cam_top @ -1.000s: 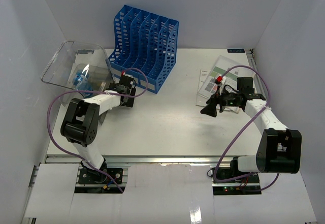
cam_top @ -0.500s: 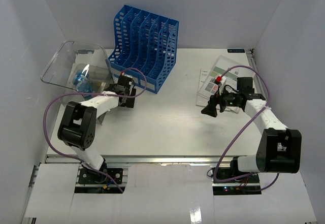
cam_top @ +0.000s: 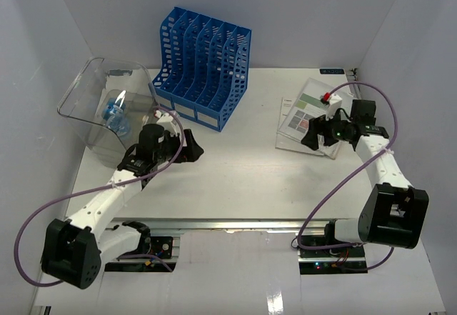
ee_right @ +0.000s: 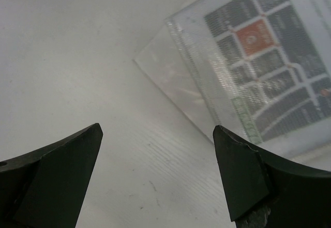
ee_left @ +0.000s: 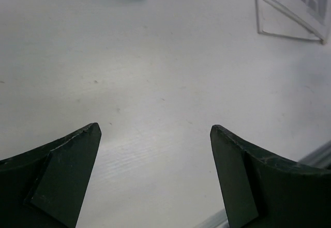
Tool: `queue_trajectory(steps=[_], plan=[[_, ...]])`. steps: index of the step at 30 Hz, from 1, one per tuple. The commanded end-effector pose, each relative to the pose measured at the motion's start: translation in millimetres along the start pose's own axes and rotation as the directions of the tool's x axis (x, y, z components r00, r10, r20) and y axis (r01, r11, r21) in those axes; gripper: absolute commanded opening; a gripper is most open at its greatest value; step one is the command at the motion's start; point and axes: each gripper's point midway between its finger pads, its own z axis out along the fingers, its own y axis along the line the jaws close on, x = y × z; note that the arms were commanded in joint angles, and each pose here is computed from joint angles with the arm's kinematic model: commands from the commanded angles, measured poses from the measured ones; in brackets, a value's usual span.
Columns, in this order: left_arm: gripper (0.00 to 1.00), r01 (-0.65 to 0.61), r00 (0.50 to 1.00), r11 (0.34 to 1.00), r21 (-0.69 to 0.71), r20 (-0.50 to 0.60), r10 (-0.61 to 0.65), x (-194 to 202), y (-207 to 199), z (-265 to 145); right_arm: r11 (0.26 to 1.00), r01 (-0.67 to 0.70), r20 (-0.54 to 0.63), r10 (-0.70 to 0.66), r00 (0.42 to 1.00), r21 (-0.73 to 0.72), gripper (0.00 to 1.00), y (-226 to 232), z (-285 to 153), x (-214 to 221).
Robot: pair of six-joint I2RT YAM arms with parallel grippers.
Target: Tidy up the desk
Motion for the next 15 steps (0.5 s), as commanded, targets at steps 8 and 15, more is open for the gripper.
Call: queue_trajectory(steps=[8, 15], plan=[[0.98, 0.249, 0.965, 0.892, 0.377, -0.014, -0.264, 29.7, -63.8, -44.2, 0.789, -0.39, 0.115, 0.384, 0.916, 0.475, 0.93, -111.4, -53.6, 18.5], [0.98, 0.277, 0.958, 0.864, 0.421, -0.051, -0.283, 38.5, -71.8, -53.8, 0.711, -0.445, 0.145, 0.443, 0.885, 0.545, 0.93, -142.2, -46.9, 32.2]])
